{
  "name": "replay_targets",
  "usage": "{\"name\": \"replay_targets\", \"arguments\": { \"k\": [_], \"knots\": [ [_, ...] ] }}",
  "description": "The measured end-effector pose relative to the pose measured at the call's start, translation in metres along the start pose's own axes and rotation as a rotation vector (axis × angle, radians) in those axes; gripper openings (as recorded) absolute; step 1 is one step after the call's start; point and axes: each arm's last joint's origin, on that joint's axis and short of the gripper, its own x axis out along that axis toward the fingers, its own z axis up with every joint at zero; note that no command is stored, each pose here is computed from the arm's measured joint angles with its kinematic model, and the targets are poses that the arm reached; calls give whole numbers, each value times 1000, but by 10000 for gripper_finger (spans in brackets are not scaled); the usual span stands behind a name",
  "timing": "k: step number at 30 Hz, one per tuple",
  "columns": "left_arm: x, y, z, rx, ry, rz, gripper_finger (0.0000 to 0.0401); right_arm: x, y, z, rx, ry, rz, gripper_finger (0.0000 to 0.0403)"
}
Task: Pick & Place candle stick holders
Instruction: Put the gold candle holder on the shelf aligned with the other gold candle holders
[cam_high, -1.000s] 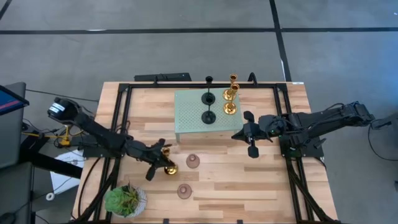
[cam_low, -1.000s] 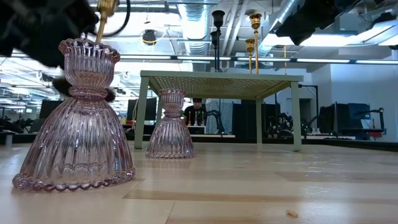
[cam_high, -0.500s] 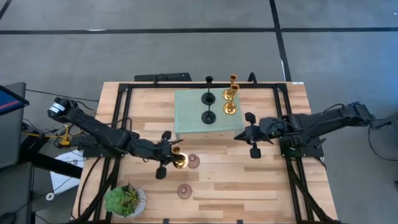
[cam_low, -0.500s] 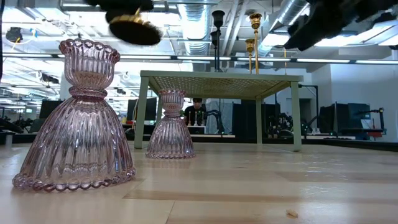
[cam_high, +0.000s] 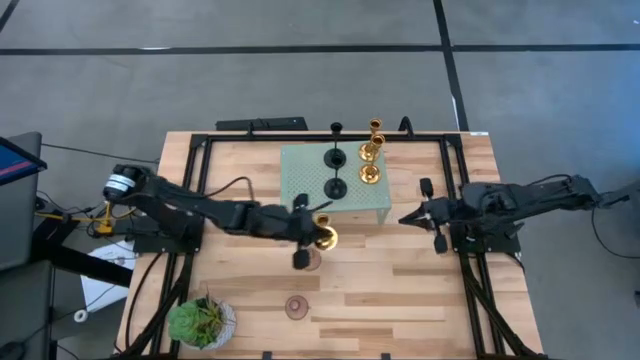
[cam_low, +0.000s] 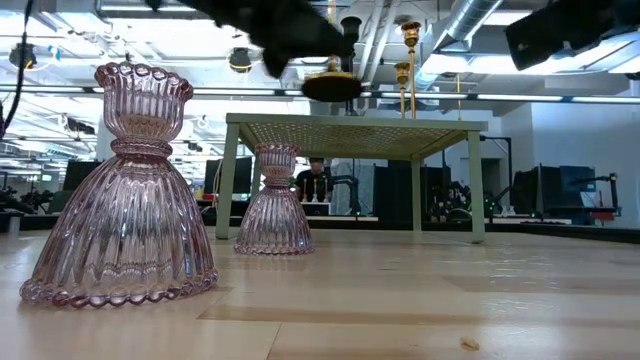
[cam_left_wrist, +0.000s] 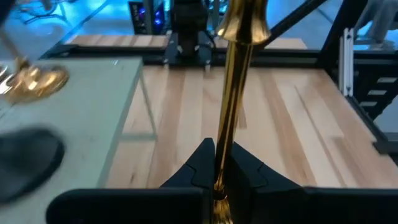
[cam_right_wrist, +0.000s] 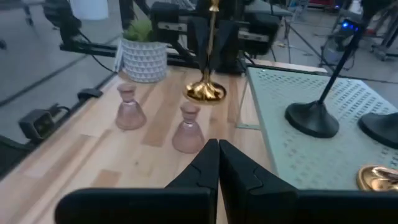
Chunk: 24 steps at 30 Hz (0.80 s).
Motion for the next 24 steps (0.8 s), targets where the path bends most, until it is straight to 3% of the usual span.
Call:
{"name": "replay_targets", "arguments": {
  "k": [11,17,24],
  "knots": [
    [53,11,32,66,-51,32,14,8,0,7,2,-57,-4,0],
    [58,27,32,59,-44,79,14,10,0,6,1,-49,-4,0],
    [60,39,32,63,-43,62,15,13,0,8,-25,-60,-11,0]
  ]
}}
